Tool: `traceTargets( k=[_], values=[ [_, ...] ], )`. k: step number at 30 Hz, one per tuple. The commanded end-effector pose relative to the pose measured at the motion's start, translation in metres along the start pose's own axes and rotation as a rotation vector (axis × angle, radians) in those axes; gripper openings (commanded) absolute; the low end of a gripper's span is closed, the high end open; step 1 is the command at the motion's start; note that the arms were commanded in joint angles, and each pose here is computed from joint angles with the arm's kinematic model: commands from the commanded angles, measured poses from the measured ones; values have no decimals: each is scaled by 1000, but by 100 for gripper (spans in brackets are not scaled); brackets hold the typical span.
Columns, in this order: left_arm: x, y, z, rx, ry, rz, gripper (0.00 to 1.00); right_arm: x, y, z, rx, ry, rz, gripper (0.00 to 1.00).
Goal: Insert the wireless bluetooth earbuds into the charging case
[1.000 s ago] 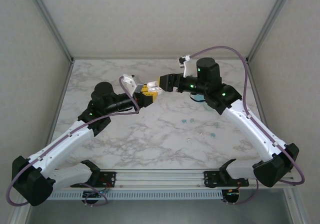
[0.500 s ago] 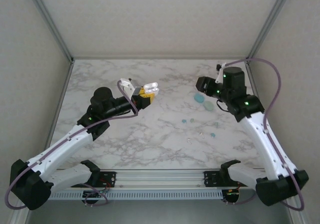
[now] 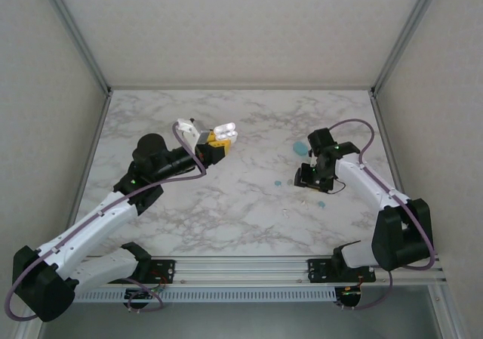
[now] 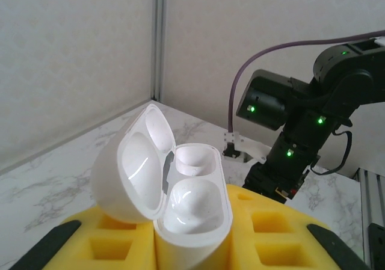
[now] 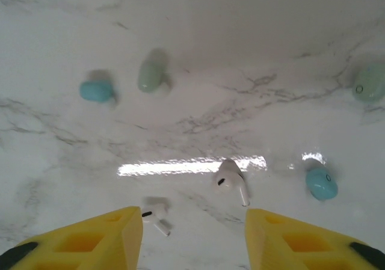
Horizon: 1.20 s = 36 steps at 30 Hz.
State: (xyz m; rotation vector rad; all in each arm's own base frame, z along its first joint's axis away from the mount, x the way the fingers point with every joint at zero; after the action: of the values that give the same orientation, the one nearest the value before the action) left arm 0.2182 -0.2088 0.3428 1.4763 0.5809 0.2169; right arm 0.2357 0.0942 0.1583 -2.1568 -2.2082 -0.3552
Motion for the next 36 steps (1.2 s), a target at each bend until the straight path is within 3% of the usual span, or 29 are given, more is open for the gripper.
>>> traceTargets(
  k=[1,15,36],
  values=[
    [-3,7,2,-34,-25,-7,16,-3,-8,14,61,3,9,54],
    [-3,6,2,-26,-22,-11,16,-9,-17,53,115,-2,102,61],
    [-2,5,6,-15,-30,-17,16,-2,-36,72,191,4,110,58]
  ],
)
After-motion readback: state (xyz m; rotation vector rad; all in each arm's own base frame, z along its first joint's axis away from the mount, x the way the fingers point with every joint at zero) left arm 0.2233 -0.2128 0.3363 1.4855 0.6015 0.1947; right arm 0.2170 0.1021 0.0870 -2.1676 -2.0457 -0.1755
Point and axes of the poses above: each hand's point on the last joint's axis, 136 mm out from that joint toward the fingers, its own z axis out along the fingers, its own x axis along the line the jaws close on, y = z × x, the point moved 7 cm from there along -z, back along the fingers, and after that the axes turned 8 degrees about -z, right-handed, at the moved point
